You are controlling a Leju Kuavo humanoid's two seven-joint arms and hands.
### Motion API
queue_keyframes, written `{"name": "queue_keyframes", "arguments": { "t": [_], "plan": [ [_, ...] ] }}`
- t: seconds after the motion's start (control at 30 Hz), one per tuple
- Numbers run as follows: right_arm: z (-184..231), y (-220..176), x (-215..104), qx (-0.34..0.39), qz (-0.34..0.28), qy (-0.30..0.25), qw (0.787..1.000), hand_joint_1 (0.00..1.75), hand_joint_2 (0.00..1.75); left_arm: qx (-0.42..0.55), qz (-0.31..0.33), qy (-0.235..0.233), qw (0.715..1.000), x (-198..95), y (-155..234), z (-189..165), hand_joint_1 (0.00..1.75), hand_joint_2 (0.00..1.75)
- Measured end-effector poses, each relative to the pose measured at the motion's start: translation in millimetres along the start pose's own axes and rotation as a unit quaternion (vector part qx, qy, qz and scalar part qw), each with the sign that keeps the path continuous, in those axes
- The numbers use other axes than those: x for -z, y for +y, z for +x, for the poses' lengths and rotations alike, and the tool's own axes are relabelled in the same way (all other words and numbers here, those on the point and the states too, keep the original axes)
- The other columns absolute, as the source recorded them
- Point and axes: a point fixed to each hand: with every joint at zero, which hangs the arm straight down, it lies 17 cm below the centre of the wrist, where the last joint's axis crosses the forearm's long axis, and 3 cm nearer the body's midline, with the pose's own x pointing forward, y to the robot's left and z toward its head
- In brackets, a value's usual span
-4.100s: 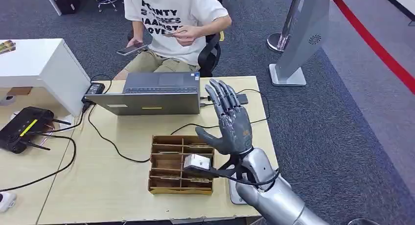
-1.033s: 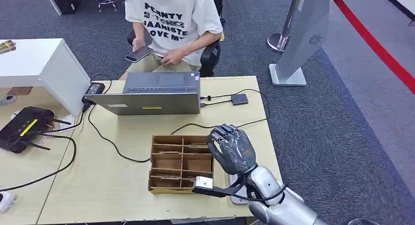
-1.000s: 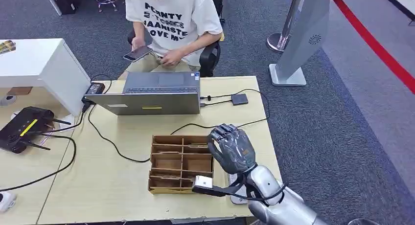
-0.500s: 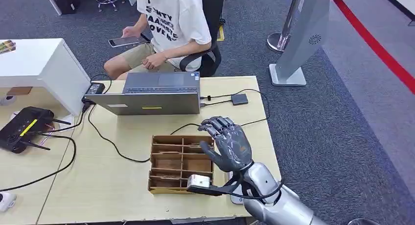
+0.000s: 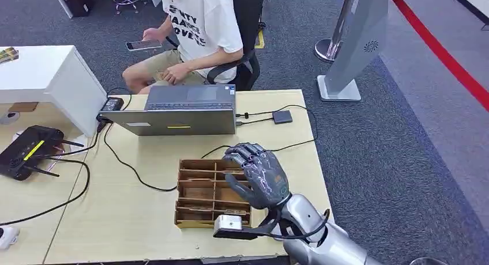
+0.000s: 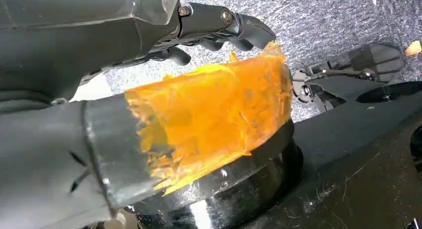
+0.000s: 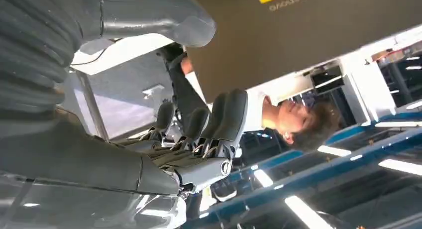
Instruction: Pass the card to the sensor for recognition and then transmit it.
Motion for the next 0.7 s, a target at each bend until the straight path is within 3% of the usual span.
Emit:
{"name": "queue_keyframes", "arguments": {
  "t": [0.27, 0.53, 0.7],
  "plan": [
    [-2, 9, 1, 0.000, 0.014, 0.004, 1.000, 0.94, 1.75, 0.001, -0.001, 0.001, 1.000, 0, 0, 0, 0.00, 0.00],
    [-29, 22, -1, -0.020, 0.032, 0.036, 0.999, 0.80, 1.75, 0.003, -0.005, 0.003, 1.000, 0, -2, 0, 0.00, 0.00],
    [-36, 27, -2, -0.031, 0.042, 0.043, 0.998, 0.82, 1.75, 0.004, -0.006, 0.003, 1.000, 0, -2, 0, 0.00, 0.00]
  ]
}}
